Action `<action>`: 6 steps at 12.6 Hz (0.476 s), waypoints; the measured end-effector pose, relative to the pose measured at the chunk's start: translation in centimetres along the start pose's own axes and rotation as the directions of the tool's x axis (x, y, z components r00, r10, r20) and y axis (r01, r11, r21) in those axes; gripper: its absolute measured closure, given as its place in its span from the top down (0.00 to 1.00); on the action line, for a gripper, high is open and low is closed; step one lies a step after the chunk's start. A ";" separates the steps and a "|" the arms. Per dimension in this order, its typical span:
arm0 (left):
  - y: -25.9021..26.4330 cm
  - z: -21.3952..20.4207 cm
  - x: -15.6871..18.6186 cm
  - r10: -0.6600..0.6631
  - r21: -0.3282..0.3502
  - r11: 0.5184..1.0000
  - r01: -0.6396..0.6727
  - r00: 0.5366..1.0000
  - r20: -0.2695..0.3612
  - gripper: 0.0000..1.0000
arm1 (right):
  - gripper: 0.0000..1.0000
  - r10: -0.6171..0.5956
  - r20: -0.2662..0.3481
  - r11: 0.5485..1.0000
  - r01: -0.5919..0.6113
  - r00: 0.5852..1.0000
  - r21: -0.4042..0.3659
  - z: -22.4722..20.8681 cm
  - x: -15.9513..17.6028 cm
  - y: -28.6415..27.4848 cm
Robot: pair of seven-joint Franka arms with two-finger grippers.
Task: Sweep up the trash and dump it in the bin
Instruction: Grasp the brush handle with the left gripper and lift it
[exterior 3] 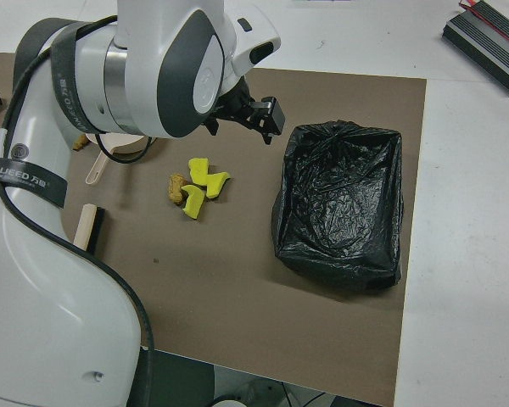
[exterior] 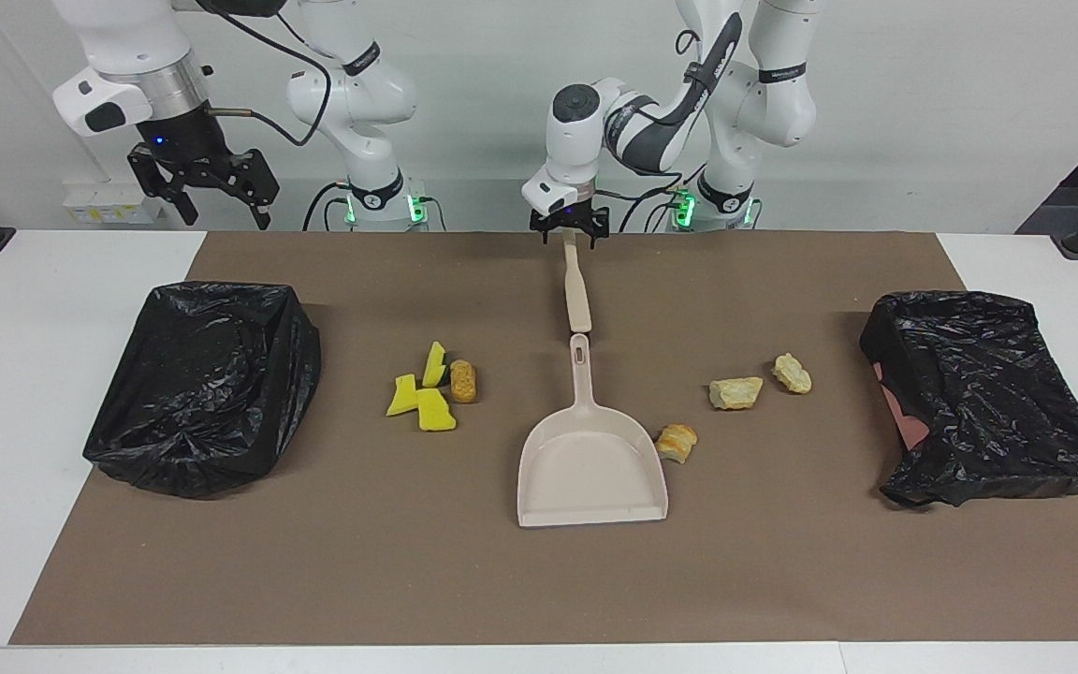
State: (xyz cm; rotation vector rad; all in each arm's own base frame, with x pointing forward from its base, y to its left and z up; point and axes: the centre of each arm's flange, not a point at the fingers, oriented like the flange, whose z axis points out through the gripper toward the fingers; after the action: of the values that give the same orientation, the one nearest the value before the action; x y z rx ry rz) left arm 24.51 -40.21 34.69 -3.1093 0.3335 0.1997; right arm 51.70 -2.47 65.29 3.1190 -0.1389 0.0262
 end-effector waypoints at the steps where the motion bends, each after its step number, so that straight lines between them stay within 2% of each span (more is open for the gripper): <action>1: -0.1 0.1 0.0 -0.001 -0.001 1.000 0.001 1.000 0.000 0.98 | 1.00 0.000 0.010 1.000 0.000 1.000 0.000 0.1 -0.1 0.0; 3: -0.2 0.5 -0.1 -0.003 -0.002 1.000 0.003 1.000 -0.002 0.92 | 1.00 -0.001 0.018 1.000 0.001 1.000 -0.001 0.4 -0.2 0.0; 6: -0.3 0.6 -0.1 -0.009 -0.008 1.000 0.009 1.000 0.001 0.52 | 1.00 -0.014 0.020 1.000 0.014 1.000 -0.001 0.5 -0.3 -0.7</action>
State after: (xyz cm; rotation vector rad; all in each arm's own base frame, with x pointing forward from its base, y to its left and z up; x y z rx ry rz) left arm 24.37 -39.91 34.08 -3.1174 0.3201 0.2031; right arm 51.46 -1.76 64.80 3.1200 -0.1178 -0.0050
